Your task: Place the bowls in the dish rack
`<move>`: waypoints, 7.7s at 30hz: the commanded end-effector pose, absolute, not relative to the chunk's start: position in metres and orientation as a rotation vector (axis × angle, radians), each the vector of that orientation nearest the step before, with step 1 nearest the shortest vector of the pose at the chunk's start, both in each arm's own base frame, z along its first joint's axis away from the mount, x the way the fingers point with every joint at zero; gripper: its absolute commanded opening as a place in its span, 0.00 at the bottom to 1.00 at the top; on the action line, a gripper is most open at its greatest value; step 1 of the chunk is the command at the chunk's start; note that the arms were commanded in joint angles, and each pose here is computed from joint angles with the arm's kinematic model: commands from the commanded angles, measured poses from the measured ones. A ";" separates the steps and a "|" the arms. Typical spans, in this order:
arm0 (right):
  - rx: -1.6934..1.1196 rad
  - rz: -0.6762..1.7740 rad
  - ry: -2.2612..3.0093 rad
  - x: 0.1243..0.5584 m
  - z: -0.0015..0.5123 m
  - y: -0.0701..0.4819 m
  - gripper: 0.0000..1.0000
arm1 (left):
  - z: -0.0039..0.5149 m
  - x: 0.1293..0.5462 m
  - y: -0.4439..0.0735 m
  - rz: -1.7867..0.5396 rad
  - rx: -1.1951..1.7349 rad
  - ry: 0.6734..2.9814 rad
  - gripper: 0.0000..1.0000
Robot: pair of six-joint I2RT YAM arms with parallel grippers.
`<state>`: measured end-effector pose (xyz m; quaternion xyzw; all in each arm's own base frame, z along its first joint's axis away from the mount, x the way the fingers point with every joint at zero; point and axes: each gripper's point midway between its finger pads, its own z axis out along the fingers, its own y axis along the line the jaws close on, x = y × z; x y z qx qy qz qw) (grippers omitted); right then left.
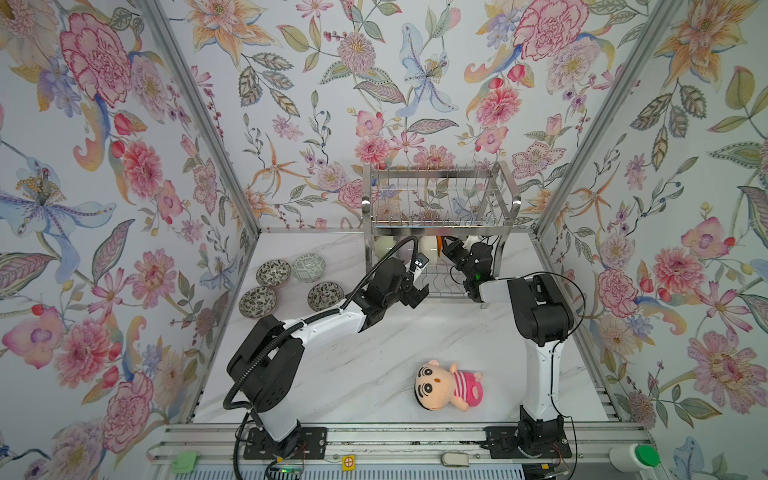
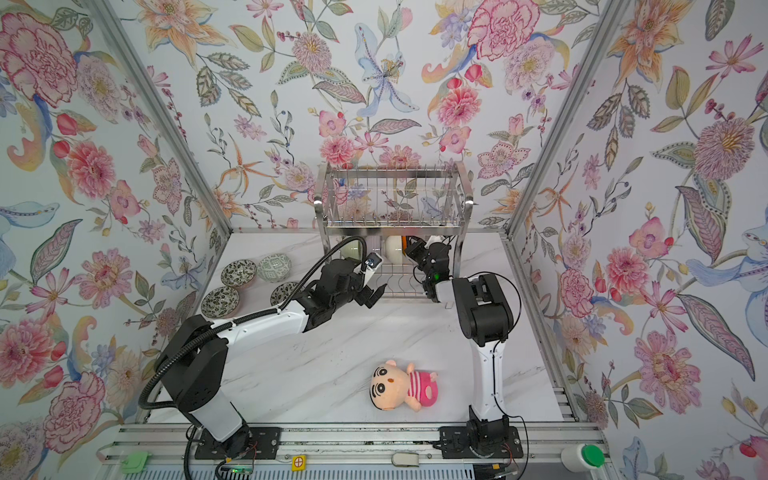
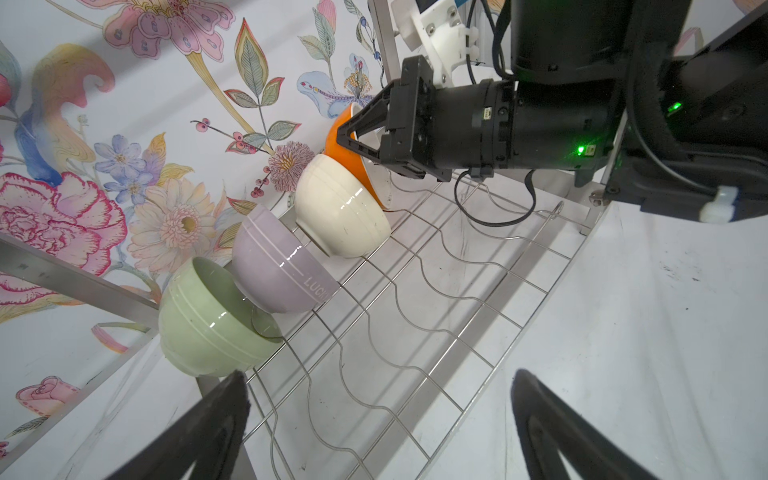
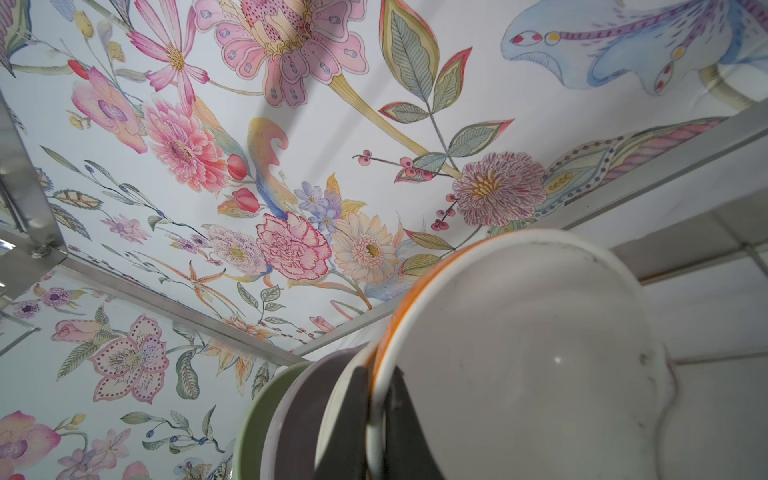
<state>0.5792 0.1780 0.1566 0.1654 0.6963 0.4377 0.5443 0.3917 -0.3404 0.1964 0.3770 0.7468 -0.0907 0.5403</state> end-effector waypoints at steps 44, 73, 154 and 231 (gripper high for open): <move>0.405 0.954 1.702 0.558 0.157 0.157 0.46 | 0.219 0.391 -0.333 -0.227 0.862 1.741 0.99; 0.411 0.900 1.675 0.527 0.178 0.152 0.77 | 0.229 0.394 -0.334 -0.248 0.828 1.747 0.99; -0.653 0.735 1.966 0.310 0.185 0.338 0.99 | 0.122 0.359 -0.031 -0.229 -0.428 2.170 0.99; -0.539 0.341 2.200 0.281 0.153 0.227 0.99 | 0.069 0.313 -0.264 -0.428 0.322 2.496 0.00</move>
